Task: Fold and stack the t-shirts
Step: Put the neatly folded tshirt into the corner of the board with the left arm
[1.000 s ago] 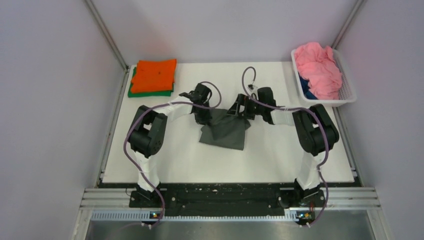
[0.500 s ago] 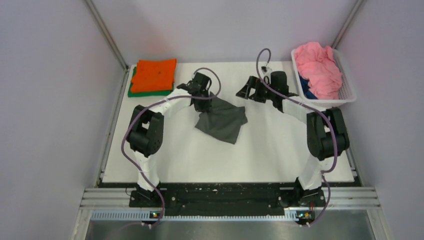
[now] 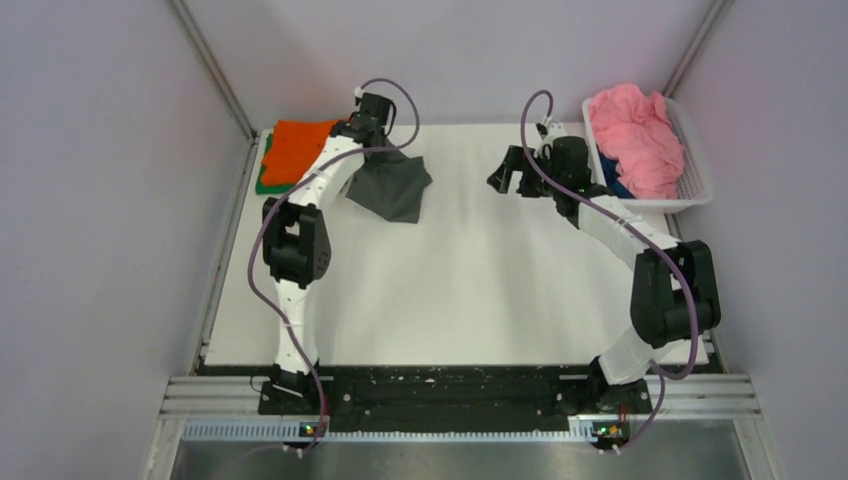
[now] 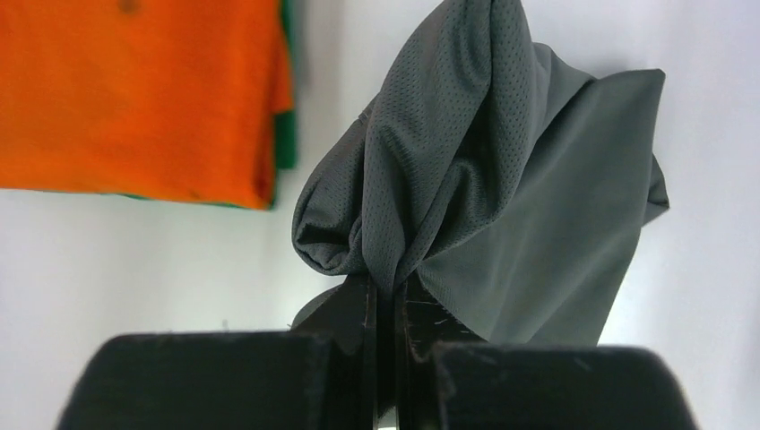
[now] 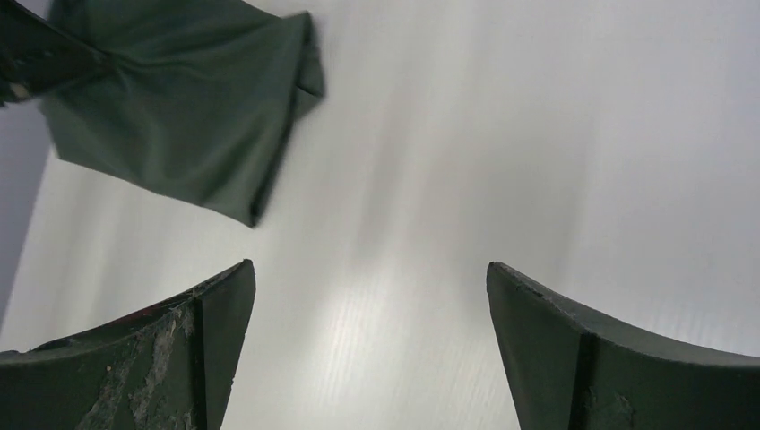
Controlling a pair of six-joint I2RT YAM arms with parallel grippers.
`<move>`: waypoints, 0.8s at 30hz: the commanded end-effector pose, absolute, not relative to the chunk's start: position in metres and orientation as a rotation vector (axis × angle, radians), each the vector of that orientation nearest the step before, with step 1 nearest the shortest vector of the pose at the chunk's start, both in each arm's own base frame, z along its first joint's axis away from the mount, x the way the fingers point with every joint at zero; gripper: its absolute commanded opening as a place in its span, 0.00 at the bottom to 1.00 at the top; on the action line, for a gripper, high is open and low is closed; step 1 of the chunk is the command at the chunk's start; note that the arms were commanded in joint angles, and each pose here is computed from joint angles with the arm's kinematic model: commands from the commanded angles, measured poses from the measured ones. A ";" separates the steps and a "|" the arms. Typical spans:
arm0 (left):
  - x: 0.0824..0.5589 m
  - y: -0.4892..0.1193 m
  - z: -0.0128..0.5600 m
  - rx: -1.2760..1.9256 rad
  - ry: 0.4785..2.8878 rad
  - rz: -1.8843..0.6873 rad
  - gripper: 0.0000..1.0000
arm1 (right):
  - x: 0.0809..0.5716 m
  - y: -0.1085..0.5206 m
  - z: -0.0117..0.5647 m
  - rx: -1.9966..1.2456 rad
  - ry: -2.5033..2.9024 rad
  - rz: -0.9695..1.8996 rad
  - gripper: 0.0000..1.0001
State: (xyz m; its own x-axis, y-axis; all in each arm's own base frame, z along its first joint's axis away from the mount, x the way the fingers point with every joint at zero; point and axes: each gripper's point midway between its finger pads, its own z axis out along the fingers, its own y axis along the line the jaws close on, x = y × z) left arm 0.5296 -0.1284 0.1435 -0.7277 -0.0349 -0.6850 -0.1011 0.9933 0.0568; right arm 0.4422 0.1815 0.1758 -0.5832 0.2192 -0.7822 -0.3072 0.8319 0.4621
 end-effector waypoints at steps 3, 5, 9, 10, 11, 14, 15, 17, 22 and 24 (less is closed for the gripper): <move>0.561 -0.063 0.205 -0.060 2.235 0.356 0.00 | 0.438 0.145 0.189 -0.043 2.052 0.492 0.99; 0.565 -0.054 0.216 -0.083 2.221 0.316 0.00 | 0.436 0.141 0.190 -0.038 2.052 0.470 0.99; 0.568 -0.040 0.234 -0.151 2.213 0.151 0.00 | 0.433 0.132 0.183 -0.007 2.088 0.410 0.99; 0.569 -0.037 0.238 -0.163 2.208 0.120 0.00 | 0.432 0.130 0.180 -0.001 2.100 0.404 0.99; 0.569 -0.034 0.242 -0.170 2.200 0.101 0.00 | 0.431 0.131 0.179 -0.003 2.106 0.408 0.99; 0.570 -0.031 0.256 -0.165 2.169 0.063 0.00 | 0.428 0.134 0.176 -0.006 2.117 0.428 0.99; 0.570 -0.033 0.261 -0.153 2.161 0.042 0.00 | 0.428 0.134 0.177 -0.004 2.115 0.430 0.99; 0.570 -0.036 0.277 -0.137 2.140 -0.001 0.00 | 0.428 0.133 0.177 0.002 2.115 0.430 0.99; 0.571 -0.032 0.314 -0.135 2.056 -0.066 0.00 | 0.427 0.134 0.180 0.011 2.107 0.437 0.99; 0.570 -0.032 0.326 -0.126 2.029 -0.102 0.00 | 0.427 0.134 0.181 0.016 2.105 0.439 0.99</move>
